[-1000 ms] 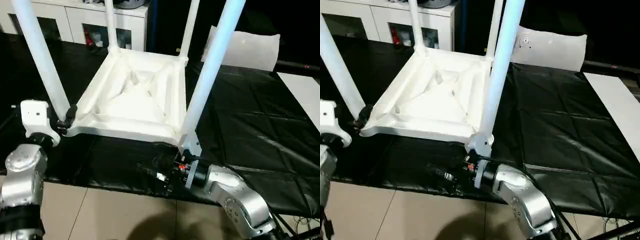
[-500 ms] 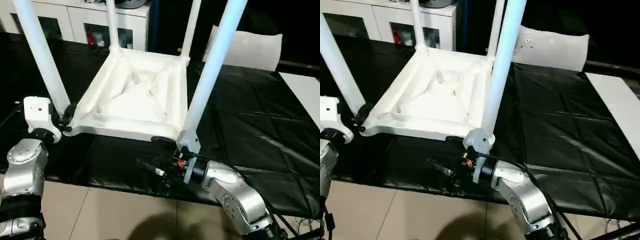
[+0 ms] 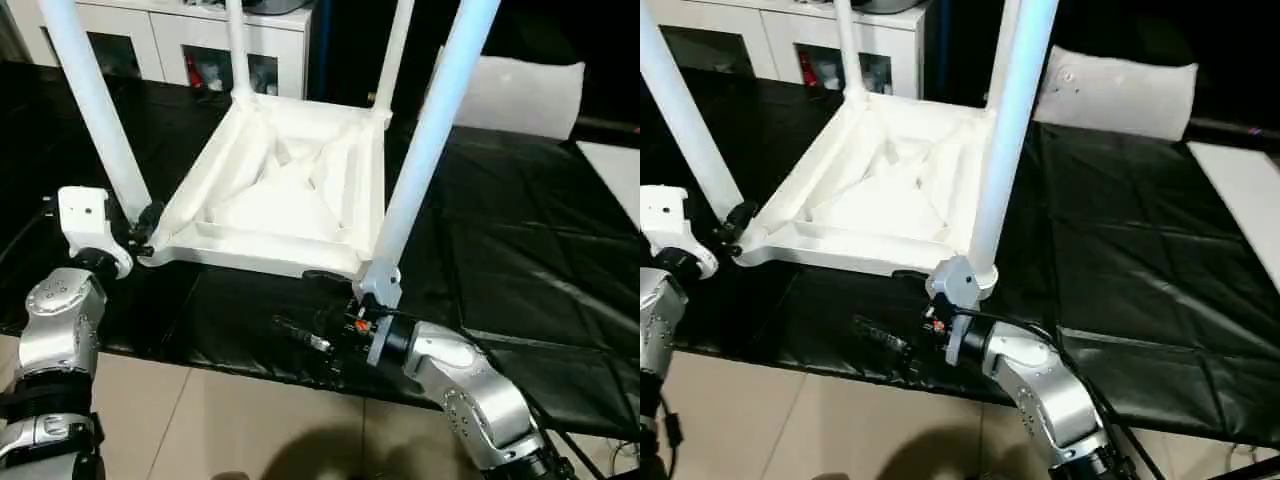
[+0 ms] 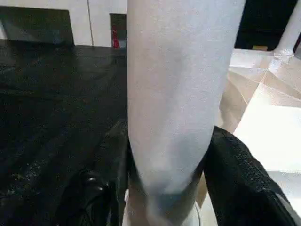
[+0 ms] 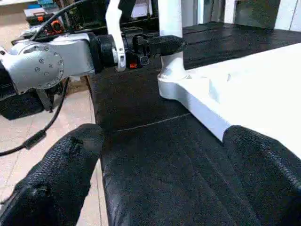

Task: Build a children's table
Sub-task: Flip table

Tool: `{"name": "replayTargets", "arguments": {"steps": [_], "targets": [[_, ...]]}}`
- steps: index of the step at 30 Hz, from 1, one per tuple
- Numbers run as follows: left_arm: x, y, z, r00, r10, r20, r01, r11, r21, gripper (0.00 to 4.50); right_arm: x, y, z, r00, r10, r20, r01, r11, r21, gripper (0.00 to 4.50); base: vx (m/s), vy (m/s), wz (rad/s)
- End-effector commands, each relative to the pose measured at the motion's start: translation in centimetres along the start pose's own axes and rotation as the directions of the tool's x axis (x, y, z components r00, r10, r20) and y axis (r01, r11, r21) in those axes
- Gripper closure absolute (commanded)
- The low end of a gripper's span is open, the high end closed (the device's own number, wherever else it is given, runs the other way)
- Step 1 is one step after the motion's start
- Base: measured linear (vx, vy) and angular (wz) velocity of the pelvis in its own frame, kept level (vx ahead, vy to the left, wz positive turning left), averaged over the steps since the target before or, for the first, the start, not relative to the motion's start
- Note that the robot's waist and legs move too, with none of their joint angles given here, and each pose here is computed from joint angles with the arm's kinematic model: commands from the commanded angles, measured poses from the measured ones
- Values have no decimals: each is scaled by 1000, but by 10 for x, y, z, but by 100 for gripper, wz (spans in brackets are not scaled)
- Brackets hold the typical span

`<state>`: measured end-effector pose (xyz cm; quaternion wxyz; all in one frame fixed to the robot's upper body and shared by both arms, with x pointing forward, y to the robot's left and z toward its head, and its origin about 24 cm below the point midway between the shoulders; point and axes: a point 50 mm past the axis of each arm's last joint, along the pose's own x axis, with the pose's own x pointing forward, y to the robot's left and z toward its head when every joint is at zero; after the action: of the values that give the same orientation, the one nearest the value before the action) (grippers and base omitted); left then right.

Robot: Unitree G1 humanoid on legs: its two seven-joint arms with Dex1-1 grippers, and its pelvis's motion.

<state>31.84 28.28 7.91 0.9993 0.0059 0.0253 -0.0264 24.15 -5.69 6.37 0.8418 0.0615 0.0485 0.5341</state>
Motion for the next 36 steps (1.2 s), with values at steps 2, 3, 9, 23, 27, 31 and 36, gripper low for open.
{"name": "replayTargets", "arguments": {"steps": [2,3,9,23,27,31,36], "targets": [[1,-20,-7,999,-45,14,47,987,-157,253,-1,-3,-2,1000,-20,-4,20,1000,-6,0,0,0,0],[1,-21,-7,999,-46,17,48,985,-166,253,-1,-3,-2,1000,-21,-3,21,1000,-6,0,0,0,0],[-12,-50,-16,991,-120,55,132,924,-359,253,-2,-4,-1,999,-50,14,50,999,11,0,0,0,0],[-45,-113,-36,972,-236,8,195,781,-593,253,-14,-26,-3,946,-319,61,303,934,188,0,0,0,0],[-46,-122,-36,974,-226,2,174,745,-644,253,-17,-24,-4,943,-327,62,308,928,211,0,0,0,0],[-47,-128,-34,983,-184,11,138,698,-703,253,-25,-21,-4,938,-340,62,317,918,239,0,0,0,0],[-48,-130,-34,984,-180,8,131,689,-713,253,-33,-20,-4,935,-349,58,327,915,236,0,0,0,0]]}}
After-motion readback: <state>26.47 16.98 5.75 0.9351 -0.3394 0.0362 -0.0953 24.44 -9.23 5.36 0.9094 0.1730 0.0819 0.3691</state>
